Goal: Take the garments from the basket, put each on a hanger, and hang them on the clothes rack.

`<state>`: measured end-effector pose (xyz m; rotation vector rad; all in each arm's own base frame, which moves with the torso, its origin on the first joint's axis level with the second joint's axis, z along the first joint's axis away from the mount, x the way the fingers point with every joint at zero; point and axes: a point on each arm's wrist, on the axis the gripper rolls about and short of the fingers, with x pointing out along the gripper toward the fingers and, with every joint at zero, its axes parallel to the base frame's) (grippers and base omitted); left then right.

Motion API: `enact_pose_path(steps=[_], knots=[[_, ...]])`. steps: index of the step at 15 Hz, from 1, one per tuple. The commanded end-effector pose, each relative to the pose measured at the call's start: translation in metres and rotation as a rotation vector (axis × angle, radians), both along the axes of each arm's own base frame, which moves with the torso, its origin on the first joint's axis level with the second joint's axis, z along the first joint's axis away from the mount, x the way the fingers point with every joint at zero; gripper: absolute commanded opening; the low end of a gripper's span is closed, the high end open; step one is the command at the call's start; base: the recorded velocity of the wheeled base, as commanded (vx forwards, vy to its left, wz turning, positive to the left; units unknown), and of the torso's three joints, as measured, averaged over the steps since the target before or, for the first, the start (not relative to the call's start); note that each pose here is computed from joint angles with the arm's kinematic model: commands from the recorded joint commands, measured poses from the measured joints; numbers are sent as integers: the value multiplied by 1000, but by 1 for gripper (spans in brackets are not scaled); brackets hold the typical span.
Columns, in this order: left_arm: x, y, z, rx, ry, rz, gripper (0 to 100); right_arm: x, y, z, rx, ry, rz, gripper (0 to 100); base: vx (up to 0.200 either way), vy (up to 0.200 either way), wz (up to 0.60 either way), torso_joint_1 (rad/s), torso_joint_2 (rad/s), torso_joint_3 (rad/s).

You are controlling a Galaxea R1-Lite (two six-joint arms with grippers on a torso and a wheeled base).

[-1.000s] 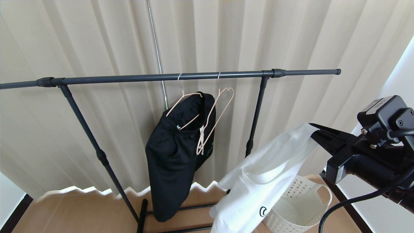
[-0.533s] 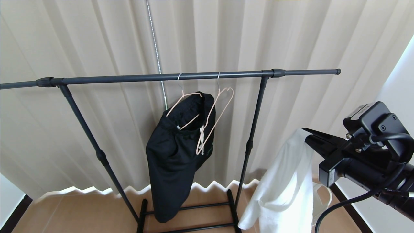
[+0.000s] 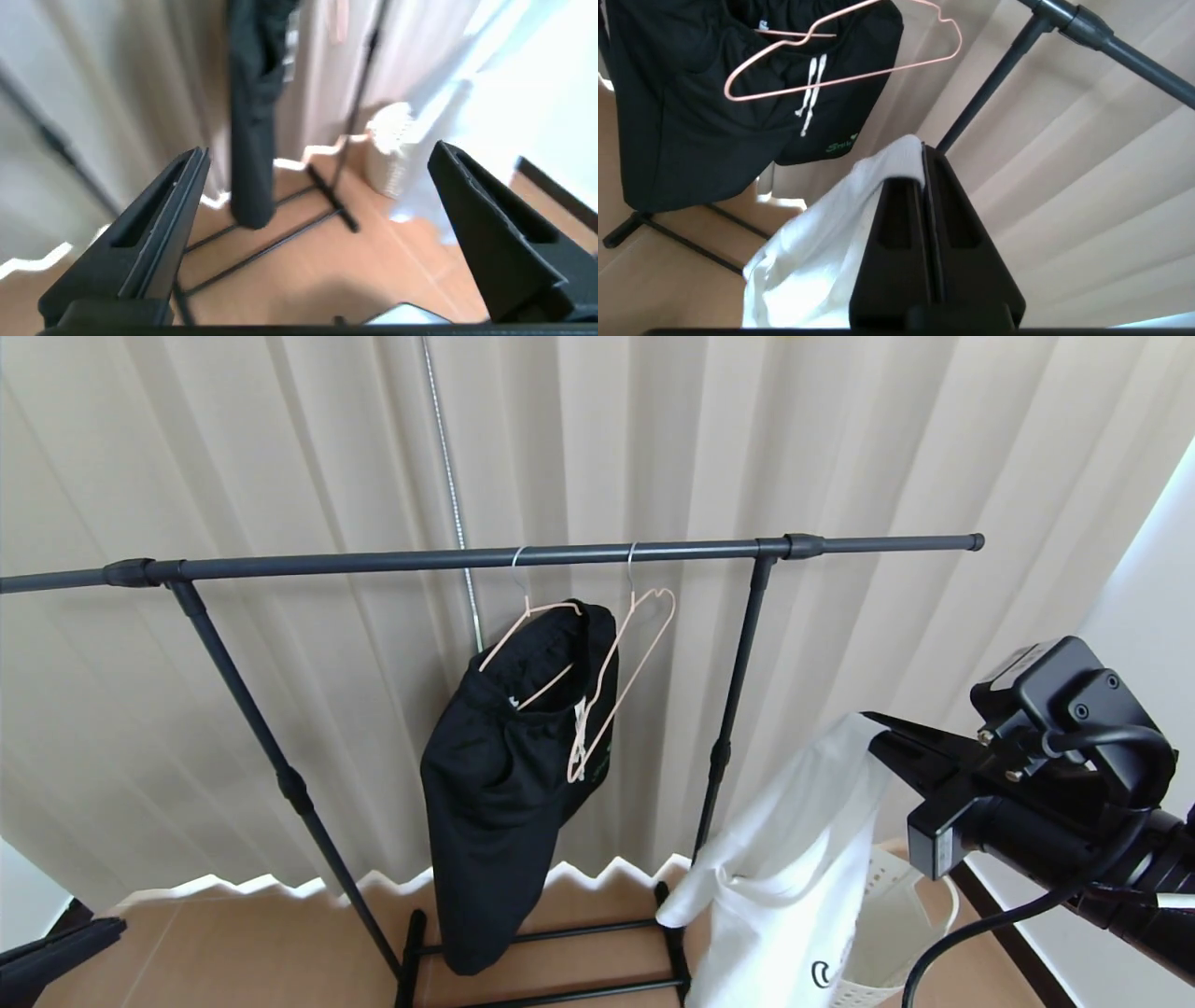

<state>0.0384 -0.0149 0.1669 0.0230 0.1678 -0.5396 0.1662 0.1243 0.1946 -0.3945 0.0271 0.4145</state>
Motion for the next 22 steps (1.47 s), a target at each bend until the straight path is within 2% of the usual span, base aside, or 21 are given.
enact_pose_path(steps=[1,2,3,5,6,7,8,9,10,12,17,22], knots=[[49,-31,20,-62,88,-216,100,3,4,1,0,-2,10,0,0,0,0,0,0,0],[52,-34,22,-69,89,-229,100,4,5,2,0,-2,8,0,0,0,0,0,0,0],[74,-54,33,-84,100,-298,100,15,14,7,5,-11,9,0,0,0,0,0,0,0],[105,-84,40,-69,131,-366,100,36,32,17,25,-32,8,0,0,0,0,0,0,0],[113,-94,39,-63,145,-383,100,38,33,14,24,-22,9,0,0,0,0,0,0,0],[127,-108,31,-52,165,-402,100,38,33,0,41,11,12,0,0,0,0,0,0,0],[138,-117,22,-51,170,-407,100,44,38,-8,83,25,14,0,0,0,0,0,0,0],[145,-123,15,-52,170,-412,100,53,45,-9,113,-11,12,0,0,0,0,0,0,0],[148,-129,7,-52,178,-418,100,58,50,-8,144,-49,17,0,0,0,0,0,0,0],[148,-139,-5,-74,219,-425,100,65,56,-15,142,-46,16,0,0,0,0,0,0,0],[155,-166,-20,-43,188,-318,100,64,62,-9,155,-59,32,0,0,0,0,0,0,0],[159,-195,-41,-48,141,-221,100,55,76,-11,157,-48,57,0,0,0,0,0,0,0]])
